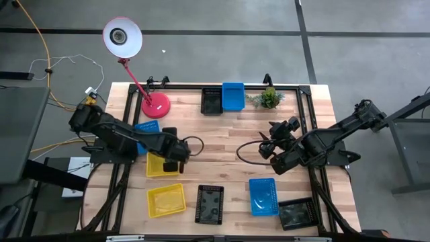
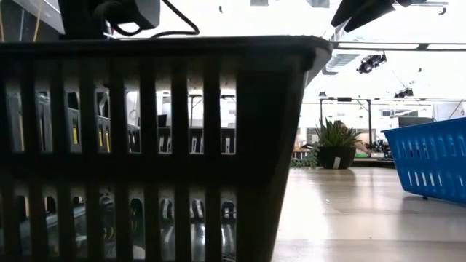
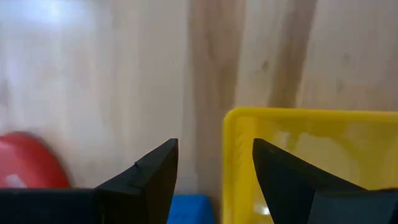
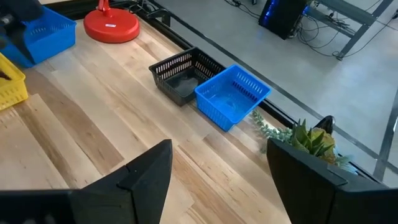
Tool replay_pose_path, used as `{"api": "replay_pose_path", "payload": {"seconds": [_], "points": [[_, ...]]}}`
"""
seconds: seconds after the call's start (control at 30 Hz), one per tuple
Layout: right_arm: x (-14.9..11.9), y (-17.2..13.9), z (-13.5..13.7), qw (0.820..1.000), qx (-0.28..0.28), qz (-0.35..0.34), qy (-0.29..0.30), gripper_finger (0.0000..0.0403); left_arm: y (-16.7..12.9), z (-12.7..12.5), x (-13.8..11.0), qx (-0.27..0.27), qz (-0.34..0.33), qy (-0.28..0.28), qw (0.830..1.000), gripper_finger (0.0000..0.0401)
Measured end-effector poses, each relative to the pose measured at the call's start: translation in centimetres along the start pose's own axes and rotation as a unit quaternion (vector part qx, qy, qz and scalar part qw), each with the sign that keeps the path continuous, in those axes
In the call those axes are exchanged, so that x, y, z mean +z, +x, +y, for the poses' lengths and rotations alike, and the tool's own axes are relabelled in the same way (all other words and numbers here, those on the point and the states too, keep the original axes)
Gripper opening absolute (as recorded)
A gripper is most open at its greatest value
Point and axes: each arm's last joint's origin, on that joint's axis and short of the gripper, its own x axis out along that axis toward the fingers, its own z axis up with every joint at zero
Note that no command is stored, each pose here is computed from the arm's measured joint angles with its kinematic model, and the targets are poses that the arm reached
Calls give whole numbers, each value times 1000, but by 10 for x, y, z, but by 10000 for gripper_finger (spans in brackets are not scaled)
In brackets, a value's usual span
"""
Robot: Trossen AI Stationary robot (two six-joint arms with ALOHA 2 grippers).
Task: Stack baskets by color
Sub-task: Stack the top yellow bin on the bottom stacked yellow bins
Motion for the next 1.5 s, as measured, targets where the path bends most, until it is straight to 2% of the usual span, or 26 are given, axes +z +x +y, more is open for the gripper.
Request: {"api": "replay_pose_path", "payload": {"seconds": [0.1,0.3,0.4,0.53,0.67,0.73,0.87,1.0,1.13,1.33,1.5], "points": [[0,0,0,1000,-2,-1,-1,249,4,4,-4,-35,0,-13,999,195],[0,0,0,1000,-2,-1,2,249,14,9,-12,-30,19,-18,999,195],[0,0,0,1000,-1,0,2,249,17,10,-15,-32,26,-20,999,181],[0,0,0,1000,-1,0,3,249,17,10,-14,-37,24,-21,999,126],[0,0,0,1000,-1,-1,4,249,15,10,-13,-52,29,-26,998,29],[0,0,0,1000,-1,-1,4,249,8,12,-9,-54,29,-29,998,12],[0,0,0,1000,-1,-1,8,249,-21,18,3,-31,0,-30,999,6],[0,0,0,1000,0,0,9,249,-69,23,15,-17,-77,-37,996,4],[0,0,0,1000,0,1,12,249,-121,19,12,-25,-156,-47,986,2],[0,0,0,1000,0,1,13,249,-173,-13,-12,-92,-201,-49,974,1],[0,0,0,1000,0,1,13,249,-181,-55,-37,-147,-176,-56,972,0]]}}
